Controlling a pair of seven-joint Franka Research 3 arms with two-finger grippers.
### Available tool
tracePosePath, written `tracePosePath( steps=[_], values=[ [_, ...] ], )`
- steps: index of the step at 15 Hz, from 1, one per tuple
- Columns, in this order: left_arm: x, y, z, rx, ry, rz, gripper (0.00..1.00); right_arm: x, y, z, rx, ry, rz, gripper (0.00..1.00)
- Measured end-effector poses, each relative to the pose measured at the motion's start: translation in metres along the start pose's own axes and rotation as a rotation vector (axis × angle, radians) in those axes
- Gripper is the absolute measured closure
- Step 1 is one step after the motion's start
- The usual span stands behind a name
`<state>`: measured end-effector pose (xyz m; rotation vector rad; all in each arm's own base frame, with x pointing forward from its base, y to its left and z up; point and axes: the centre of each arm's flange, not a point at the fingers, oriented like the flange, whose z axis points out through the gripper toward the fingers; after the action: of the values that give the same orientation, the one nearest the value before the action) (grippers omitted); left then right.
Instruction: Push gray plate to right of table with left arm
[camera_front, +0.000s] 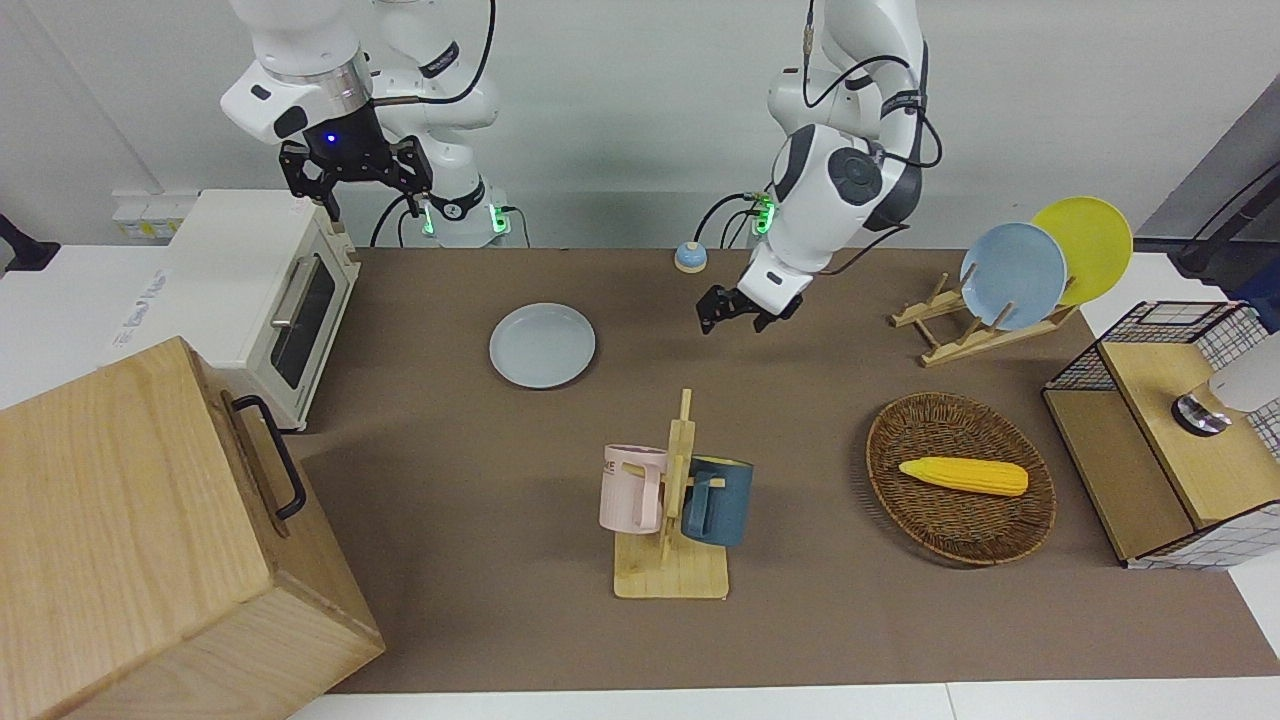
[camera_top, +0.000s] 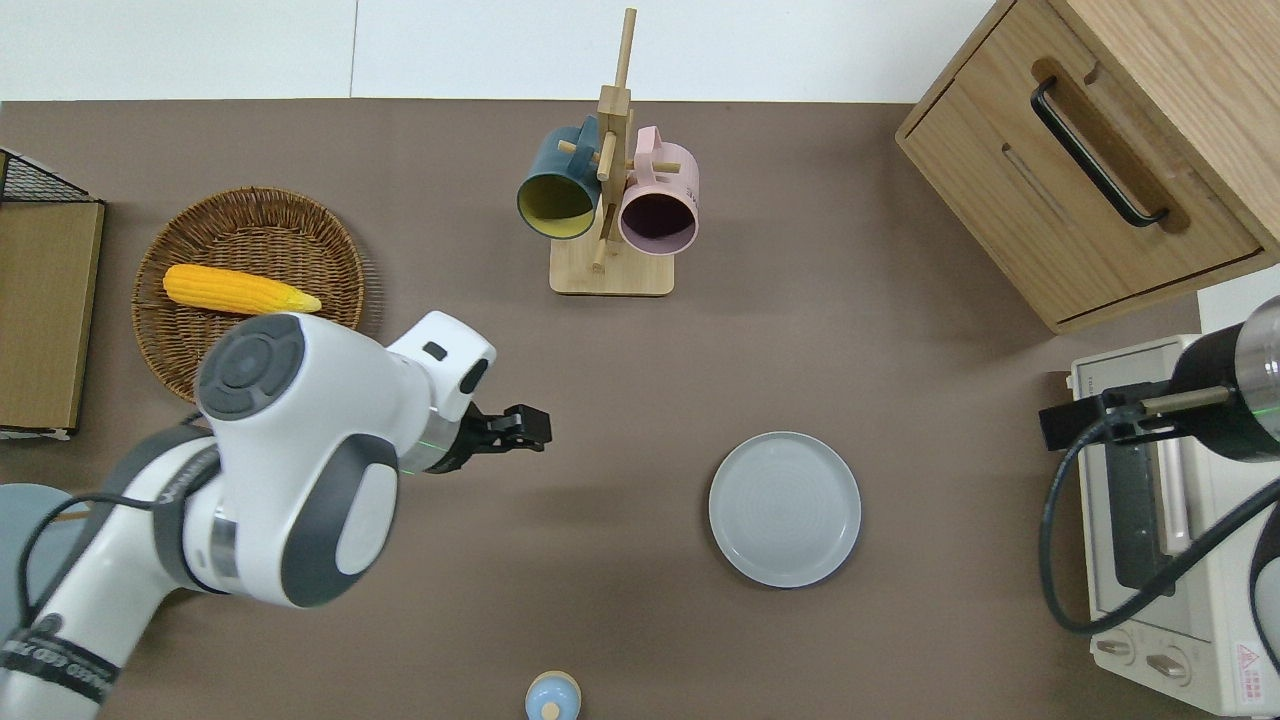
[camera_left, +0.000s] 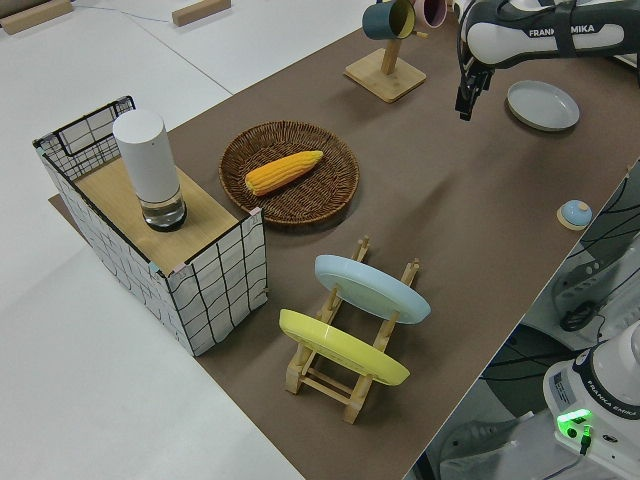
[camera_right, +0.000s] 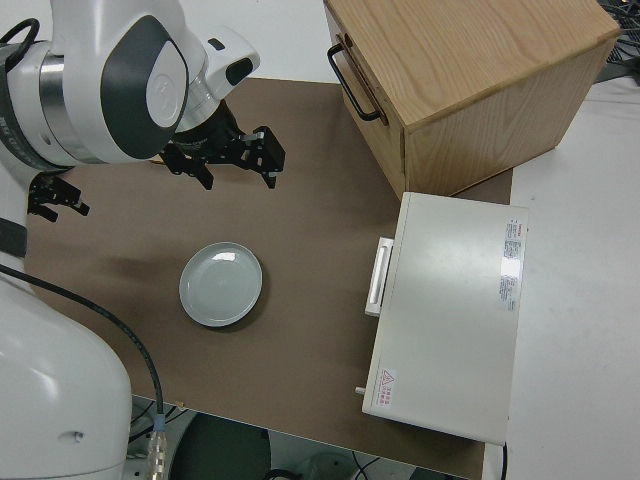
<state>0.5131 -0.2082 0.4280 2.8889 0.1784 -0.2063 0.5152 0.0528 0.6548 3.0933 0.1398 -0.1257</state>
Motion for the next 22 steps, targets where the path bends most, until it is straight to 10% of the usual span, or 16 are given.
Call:
tracePosePath(
  steps=[10, 22],
  values=[
    [0.036, -0.125, -0.162, 0.236, 0.08, 0.211, 0.0, 0.0, 0.0, 0.0, 0.0, 0.0, 0.0, 0.0],
    [0.018, -0.138, -0.262, 0.265, 0.166, 0.19, 0.0, 0.0, 0.0, 0.0, 0.0, 0.0, 0.0, 0.0]
  ],
)
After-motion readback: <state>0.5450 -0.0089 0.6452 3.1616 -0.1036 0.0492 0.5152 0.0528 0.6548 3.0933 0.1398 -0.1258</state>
